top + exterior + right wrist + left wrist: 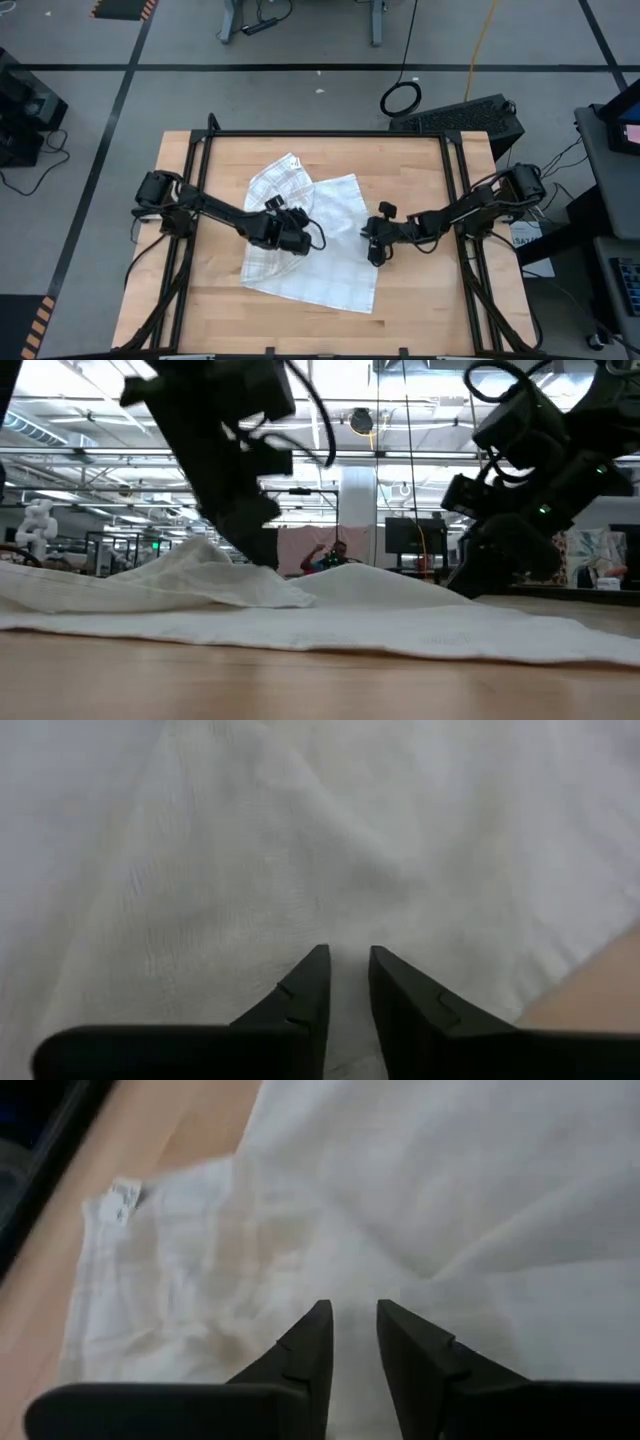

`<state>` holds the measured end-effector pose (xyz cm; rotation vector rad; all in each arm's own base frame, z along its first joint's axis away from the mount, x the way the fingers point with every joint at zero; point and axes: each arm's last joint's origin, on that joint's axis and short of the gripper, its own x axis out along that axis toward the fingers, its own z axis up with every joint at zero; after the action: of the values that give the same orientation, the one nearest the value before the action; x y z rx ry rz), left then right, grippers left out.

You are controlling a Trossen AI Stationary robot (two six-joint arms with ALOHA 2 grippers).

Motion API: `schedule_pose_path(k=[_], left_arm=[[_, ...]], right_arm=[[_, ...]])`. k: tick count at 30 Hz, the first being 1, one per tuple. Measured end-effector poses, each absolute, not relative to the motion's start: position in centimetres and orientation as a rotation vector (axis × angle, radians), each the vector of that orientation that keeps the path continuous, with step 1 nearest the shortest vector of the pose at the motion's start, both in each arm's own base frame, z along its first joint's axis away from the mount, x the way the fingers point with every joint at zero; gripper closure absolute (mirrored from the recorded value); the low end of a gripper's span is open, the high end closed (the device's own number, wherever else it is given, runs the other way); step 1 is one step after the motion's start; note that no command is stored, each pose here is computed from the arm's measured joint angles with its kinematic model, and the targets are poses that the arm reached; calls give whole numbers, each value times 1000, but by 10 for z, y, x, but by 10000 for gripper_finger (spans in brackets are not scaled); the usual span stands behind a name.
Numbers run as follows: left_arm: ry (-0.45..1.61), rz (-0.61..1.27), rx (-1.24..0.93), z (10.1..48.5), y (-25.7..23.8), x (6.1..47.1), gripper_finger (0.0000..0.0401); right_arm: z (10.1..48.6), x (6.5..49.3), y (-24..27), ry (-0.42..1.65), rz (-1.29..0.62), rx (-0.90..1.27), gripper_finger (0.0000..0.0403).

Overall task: Roll towel
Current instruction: Fold the brown checkered towel

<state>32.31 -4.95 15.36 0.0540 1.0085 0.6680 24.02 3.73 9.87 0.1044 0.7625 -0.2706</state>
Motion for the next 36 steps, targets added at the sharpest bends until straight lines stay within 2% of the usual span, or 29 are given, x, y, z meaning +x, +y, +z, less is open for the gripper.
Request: schedule_pose_path(k=[10,20,22,30,36], left_arm=[[1183,716,24,144,-38,301,363],[1238,853,-10,192,-49,252,397],[1187,877,-51,201,-50,246,397],[901,744,-160,229,-79,243,372],[610,467,-261,230,-124,282,335]], right_arm=[[85,215,50,826,-300,179,385],[87,206,70,844,-217,218,389],[88,205,72,844,-211,228,389],[91,201,76,853,-184,218,390],[103,201,76,818,-154,188,390]])
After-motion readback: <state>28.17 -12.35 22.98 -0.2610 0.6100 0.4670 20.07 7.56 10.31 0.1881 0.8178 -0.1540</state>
